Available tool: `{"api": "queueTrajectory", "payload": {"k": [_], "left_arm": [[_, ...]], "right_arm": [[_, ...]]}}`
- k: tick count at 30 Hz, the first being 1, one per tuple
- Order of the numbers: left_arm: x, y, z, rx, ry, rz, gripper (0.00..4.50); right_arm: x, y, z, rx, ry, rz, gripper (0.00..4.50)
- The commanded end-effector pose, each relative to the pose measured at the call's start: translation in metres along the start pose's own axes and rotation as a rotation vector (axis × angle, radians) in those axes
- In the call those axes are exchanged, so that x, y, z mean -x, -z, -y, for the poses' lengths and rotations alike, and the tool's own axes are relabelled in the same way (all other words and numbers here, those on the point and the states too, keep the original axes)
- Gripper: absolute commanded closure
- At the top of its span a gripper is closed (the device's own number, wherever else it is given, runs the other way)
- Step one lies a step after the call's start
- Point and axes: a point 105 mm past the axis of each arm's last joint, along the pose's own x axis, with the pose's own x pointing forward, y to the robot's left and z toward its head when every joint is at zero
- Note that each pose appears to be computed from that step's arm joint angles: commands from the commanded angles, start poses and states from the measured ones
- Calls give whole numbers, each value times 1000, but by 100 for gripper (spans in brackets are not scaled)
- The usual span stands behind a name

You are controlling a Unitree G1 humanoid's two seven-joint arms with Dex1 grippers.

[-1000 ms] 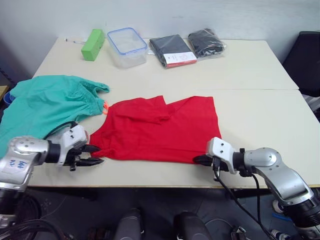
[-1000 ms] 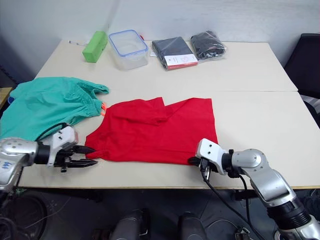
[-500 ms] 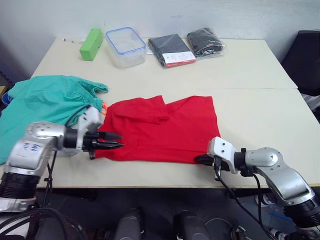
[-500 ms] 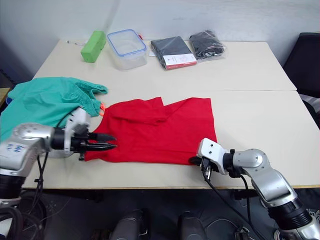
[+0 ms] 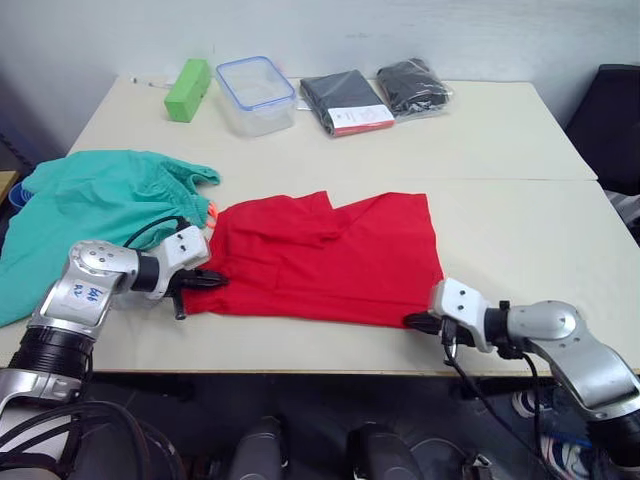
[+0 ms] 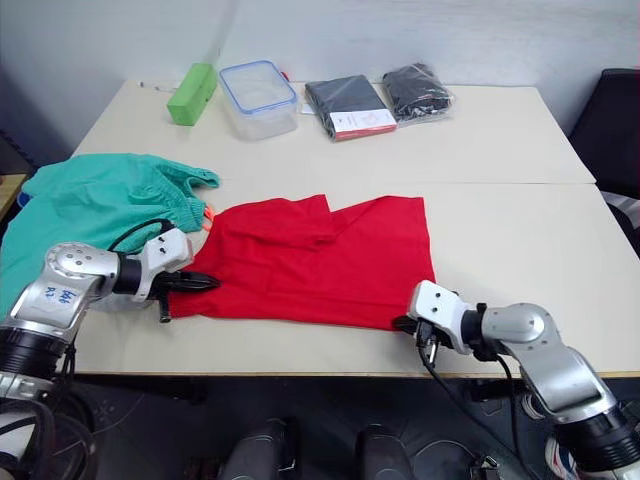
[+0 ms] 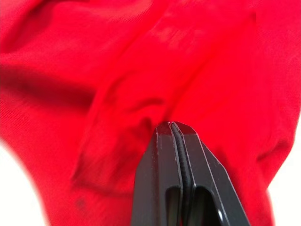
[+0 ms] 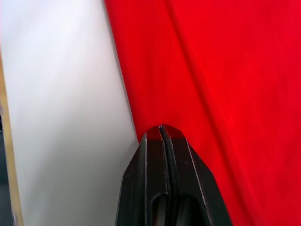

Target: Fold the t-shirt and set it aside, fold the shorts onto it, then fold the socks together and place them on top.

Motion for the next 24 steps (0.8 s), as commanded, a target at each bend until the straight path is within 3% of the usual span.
{"api": "queueTrajectory", "payload": {"k": [1,4,7,11,17,24], "left_arm": [[18,13,-12,14,-66,-54,446],[24,8,-17,6,-85,-27,446],[30,-10,-12,14,-49,61,446],[32,-33,16,15,97,158,446],[11,14,8,-65,17,-96,446],[8,18,-19,-67,-55,-91,446]], "right_arm": [[11,8,6,-16,33,-25,450],[15,-1,7,-24,36,26,450],[18,-18,8,-42,35,96,450],[13,-37,0,-32,-8,151,450],[-3,-36,-12,3,-52,124,450],[-5,-22,-16,-7,-61,58,450]]}}
